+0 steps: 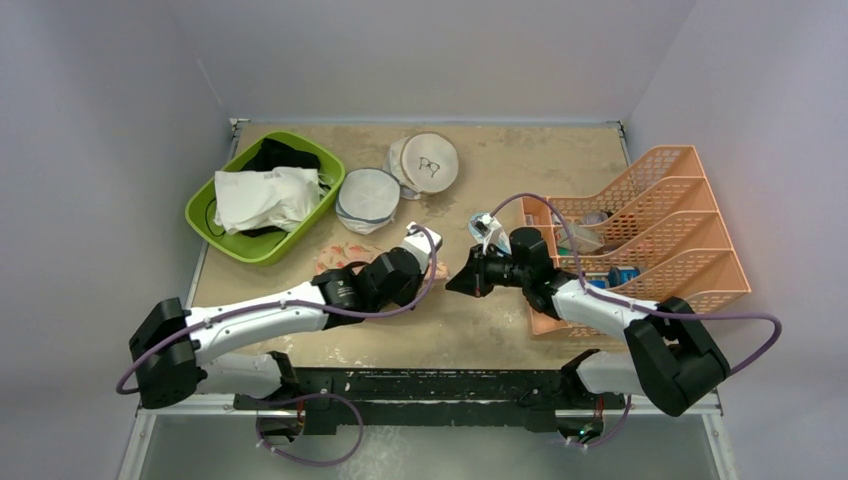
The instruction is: Unzip the laundry bag and remove the bra
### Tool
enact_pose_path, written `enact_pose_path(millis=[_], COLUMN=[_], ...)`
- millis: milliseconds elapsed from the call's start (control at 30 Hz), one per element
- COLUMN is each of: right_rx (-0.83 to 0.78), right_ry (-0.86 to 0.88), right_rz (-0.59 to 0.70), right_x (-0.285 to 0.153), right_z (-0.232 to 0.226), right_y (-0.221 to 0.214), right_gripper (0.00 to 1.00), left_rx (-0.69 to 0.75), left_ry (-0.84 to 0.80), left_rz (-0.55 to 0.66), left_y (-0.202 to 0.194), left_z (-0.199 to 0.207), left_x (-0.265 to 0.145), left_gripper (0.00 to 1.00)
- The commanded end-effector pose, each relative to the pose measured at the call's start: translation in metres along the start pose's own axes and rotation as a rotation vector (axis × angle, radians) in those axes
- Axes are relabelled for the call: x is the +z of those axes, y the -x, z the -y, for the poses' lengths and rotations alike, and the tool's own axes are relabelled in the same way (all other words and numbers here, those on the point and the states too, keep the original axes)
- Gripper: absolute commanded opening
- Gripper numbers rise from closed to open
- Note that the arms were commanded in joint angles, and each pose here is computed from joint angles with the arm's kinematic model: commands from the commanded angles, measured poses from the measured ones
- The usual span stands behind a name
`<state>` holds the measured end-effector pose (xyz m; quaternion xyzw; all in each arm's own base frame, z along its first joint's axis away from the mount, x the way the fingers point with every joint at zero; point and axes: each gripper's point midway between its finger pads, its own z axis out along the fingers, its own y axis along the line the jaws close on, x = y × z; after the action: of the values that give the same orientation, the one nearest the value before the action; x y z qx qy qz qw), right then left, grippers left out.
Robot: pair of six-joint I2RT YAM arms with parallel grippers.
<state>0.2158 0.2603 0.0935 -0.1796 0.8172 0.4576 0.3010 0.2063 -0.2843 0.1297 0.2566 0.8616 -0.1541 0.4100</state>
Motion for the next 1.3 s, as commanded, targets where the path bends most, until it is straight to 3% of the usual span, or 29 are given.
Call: enact_pose_path(millis=[0,567,1000,1267], right_rx=[-0.003,-0.002,-0.020,-0.022], right_ry=[-0.034,-0.022,-0.012,-0.002], right_rz=[0.017,0.026,0.032,0.036], right_x=[0.000,0.006,0.017,0.024], right_z=[0.002,0.006,0.007,0.009], right_y=[0.012,0.010,0.024,0.027], right_gripper=[0.00,0.00,0.00,0.00], left_rx=[0.030,-0.064,-0.077,-0.104], left_ry=[0.030,-0.060,-0.058,-0.077], left_rz=[0.073,0.307,0.330,0.410], left_y=[0.014,0.061,0.066,0.083], left_z=[-0.015,-0.017,-0.020,-0.023], left_x=[-0.023,-0.081,-0.090,-0.112], left_gripper=[0.00,0.00,0.00,0.00])
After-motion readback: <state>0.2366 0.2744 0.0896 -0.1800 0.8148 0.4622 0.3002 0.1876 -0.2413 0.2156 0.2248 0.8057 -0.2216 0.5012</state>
